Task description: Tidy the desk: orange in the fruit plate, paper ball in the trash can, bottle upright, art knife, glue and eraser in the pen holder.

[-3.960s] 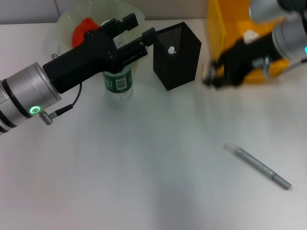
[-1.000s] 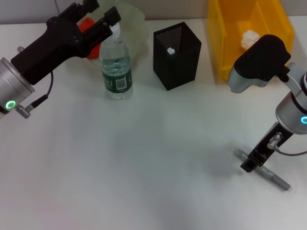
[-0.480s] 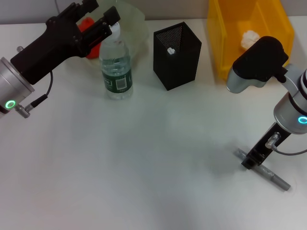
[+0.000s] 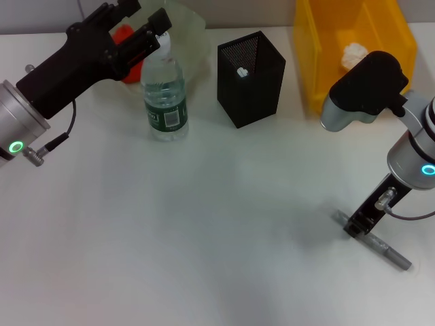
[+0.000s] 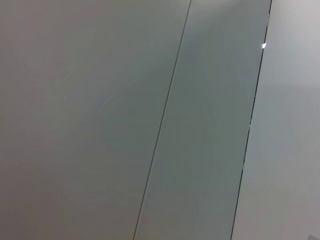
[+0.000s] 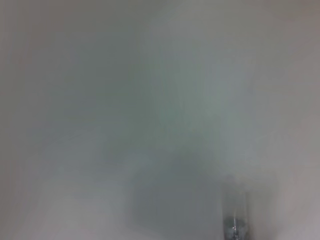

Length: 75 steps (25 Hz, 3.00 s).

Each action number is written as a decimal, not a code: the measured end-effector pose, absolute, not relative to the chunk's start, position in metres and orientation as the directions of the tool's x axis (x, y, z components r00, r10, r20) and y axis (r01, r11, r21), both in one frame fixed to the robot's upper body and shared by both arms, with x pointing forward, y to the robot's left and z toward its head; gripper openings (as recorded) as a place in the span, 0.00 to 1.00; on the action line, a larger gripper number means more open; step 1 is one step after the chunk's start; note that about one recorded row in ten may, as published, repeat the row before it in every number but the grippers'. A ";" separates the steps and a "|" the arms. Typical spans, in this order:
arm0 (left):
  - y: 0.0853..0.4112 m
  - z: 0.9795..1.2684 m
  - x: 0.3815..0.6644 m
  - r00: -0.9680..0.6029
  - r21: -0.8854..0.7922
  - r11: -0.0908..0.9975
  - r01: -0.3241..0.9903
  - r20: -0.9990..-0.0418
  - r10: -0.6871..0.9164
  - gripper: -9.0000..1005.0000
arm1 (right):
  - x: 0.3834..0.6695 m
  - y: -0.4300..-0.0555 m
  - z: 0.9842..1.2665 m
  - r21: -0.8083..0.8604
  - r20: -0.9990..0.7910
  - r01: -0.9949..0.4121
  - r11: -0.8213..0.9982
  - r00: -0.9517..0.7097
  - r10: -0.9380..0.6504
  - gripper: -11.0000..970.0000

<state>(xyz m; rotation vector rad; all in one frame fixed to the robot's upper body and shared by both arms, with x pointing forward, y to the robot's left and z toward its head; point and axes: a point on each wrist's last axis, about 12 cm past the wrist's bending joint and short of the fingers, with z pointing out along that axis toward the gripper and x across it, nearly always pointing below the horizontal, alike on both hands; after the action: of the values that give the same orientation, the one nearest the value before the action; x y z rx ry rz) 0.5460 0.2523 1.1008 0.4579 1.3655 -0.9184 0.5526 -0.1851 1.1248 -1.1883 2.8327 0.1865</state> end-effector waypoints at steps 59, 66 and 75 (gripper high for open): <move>0.250 1.102 0.550 -0.027 -0.200 0.599 0.775 -0.958 -0.286 0.72 | 0.638 -0.177 1.110 0.013 -0.991 -0.707 0.707 -0.103 -0.085 0.35; 0.244 1.106 0.543 -0.022 -0.178 0.525 0.832 -0.957 -0.289 0.72 | 0.594 -0.220 1.132 0.068 -0.992 -0.819 0.569 -0.115 -0.047 0.54; 0.224 1.111 0.520 -0.036 -0.098 0.263 0.960 -0.972 -0.234 0.72 | 0.517 -0.288 1.152 0.107 -0.991 -0.971 0.214 -0.121 -0.051 0.54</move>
<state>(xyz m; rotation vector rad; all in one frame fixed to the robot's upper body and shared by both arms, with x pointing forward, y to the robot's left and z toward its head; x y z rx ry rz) 0.5203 0.2243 1.1105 0.8082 1.2064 -1.1515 0.5165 -0.2883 1.1523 -1.0387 1.4337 1.1002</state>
